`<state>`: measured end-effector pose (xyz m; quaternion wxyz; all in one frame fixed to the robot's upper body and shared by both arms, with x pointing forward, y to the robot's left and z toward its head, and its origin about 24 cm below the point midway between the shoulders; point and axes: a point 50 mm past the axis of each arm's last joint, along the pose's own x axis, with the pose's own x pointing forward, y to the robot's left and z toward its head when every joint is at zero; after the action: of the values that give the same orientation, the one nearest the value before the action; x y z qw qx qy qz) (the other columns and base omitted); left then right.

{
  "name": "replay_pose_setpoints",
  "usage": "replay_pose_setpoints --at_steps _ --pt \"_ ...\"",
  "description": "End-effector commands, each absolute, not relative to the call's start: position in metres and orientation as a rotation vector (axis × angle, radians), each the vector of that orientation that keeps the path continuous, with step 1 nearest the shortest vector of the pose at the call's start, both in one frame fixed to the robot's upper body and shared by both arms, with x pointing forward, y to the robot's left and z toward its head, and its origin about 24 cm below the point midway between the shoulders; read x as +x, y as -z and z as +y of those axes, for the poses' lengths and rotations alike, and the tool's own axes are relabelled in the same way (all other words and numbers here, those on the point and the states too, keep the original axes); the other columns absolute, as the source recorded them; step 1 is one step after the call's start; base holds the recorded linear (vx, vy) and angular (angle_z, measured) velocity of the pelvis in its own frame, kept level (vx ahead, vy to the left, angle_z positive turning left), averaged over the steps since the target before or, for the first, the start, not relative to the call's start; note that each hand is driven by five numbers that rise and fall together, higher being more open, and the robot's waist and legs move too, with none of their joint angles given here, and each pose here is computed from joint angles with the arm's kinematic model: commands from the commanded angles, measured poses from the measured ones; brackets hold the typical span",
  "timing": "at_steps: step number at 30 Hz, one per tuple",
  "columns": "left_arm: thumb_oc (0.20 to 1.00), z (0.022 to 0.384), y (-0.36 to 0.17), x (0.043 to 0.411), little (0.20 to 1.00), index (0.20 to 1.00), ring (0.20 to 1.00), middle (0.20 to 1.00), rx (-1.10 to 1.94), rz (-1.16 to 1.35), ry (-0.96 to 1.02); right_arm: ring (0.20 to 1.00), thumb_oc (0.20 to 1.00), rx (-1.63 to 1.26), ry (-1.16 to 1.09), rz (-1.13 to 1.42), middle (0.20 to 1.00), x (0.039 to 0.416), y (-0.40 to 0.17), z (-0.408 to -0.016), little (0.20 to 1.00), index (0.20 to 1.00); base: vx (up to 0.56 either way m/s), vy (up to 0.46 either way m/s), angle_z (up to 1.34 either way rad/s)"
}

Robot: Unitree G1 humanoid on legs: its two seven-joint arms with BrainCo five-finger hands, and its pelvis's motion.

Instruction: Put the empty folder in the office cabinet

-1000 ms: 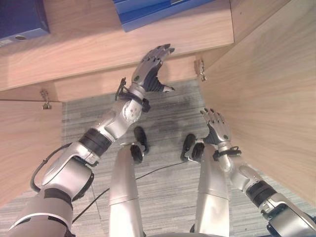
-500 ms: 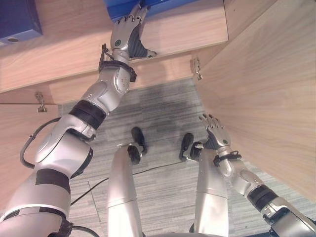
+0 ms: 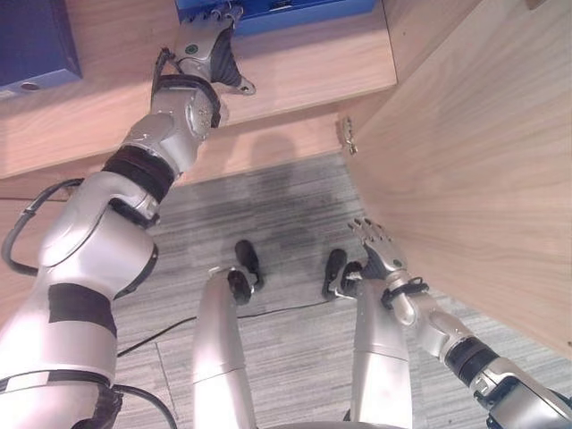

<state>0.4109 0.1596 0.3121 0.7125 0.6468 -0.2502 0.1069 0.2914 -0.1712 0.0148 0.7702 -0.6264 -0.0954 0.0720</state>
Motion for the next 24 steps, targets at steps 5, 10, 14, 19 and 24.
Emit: replay_pose_setpoints --at_steps 5,10,14,19,24 --pt "1.0 0.197 -0.327 0.407 1.0 1.0 1.0 1.0 1.468 -0.54 -0.429 1.0 1.0 -1.328 -0.181 -0.231 1.0 0.286 -0.013 -0.167 1.0 1.0 0.0 0.0 0.0" --pt "1.0 0.2 -0.334 0.404 1.0 1.0 1.0 1.0 1.457 -0.596 -0.52 1.0 1.0 -1.327 -0.172 -0.271 1.0 0.282 -0.014 -0.168 1.0 1.0 0.0 0.0 0.0" --pt "1.0 0.184 -0.346 0.4 1.0 1.0 1.0 1.0 1.406 -0.696 -0.522 1.0 1.0 -1.322 -0.166 -0.295 1.0 0.278 -0.015 -0.17 1.0 1.0 0.0 0.0 0.0" --pt "1.0 0.164 -0.345 0.394 1.0 1.0 1.0 1.0 1.339 -0.796 -0.431 1.0 1.0 -1.325 -0.15 -0.271 1.0 0.277 -0.013 -0.175 1.0 1.0 0.0 0.0 0.0" --pt "1.0 0.141 -0.335 0.384 1.0 1.0 1.0 1.0 1.295 -0.897 -0.294 1.0 1.0 -1.327 -0.128 -0.253 1.0 0.279 -0.013 -0.179 1.0 1.0 0.0 0.0 0.0"
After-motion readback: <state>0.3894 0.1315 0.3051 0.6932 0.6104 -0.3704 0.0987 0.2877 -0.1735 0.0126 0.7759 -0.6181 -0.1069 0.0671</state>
